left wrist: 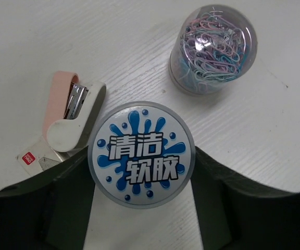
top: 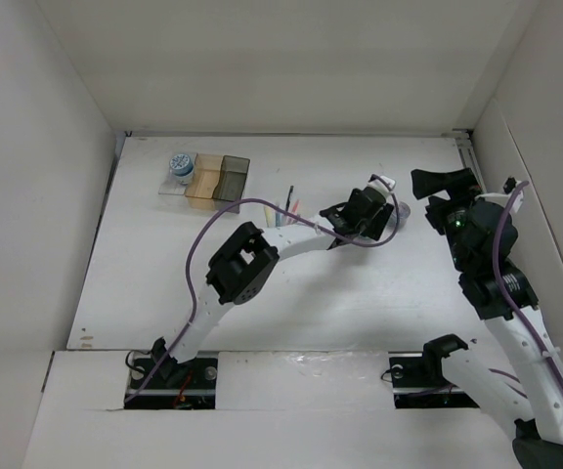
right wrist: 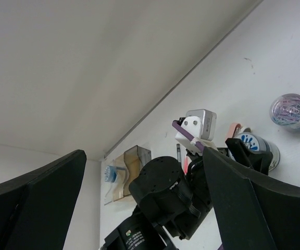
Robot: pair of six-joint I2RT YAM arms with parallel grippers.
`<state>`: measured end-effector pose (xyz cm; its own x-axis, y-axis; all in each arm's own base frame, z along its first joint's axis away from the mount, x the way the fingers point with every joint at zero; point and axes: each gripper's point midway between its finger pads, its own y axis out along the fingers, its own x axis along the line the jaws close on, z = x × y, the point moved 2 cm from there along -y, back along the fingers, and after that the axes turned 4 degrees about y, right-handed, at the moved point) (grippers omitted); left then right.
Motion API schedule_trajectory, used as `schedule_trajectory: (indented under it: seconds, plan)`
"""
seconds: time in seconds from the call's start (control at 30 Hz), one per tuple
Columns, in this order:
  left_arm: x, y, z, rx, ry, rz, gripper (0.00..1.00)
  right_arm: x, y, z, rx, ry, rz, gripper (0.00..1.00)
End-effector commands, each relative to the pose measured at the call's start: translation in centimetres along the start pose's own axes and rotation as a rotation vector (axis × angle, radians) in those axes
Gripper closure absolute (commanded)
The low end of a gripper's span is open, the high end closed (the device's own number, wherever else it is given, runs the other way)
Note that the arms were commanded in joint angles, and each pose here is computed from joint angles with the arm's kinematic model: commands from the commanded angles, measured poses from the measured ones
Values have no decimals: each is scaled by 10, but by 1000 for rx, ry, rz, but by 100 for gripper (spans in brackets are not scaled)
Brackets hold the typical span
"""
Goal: Sort the stationery into containers
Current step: Grab a piece of stationery with the left arm, then place the stationery into the container
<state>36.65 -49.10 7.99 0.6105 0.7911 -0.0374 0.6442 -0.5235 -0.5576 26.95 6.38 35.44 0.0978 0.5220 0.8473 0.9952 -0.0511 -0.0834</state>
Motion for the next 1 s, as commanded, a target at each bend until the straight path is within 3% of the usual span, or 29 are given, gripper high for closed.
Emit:
schedule_trajectory:
  seconds: [0.0, 0.17, 0.37, 0.57, 0.73, 0.97]
  plan:
    - [-5, -4, -19, -52, 0, 19, 50, 11, -1, -2, -7, 1, -47, 0]
    - [-9, -41, -64, -163, -70, 58, 64, 8, -2, -3, -16, -8, -43, 0]
    - [-7, -121, -134, -360, -148, 120, 70, 10, -7, -8, -32, -1, -53, 0]
    - [24, -174, -157, -454, -212, 22, 70, 10, -7, -8, -32, -1, -53, 0]
    - [102, -207, -143, -470, -322, -180, 71, 10, -5, -2, -10, 0, -72, 0]
    - [246, -249, -117, -517, -580, -469, 71, 3, 3, 14, 37, 1, -76, 0]
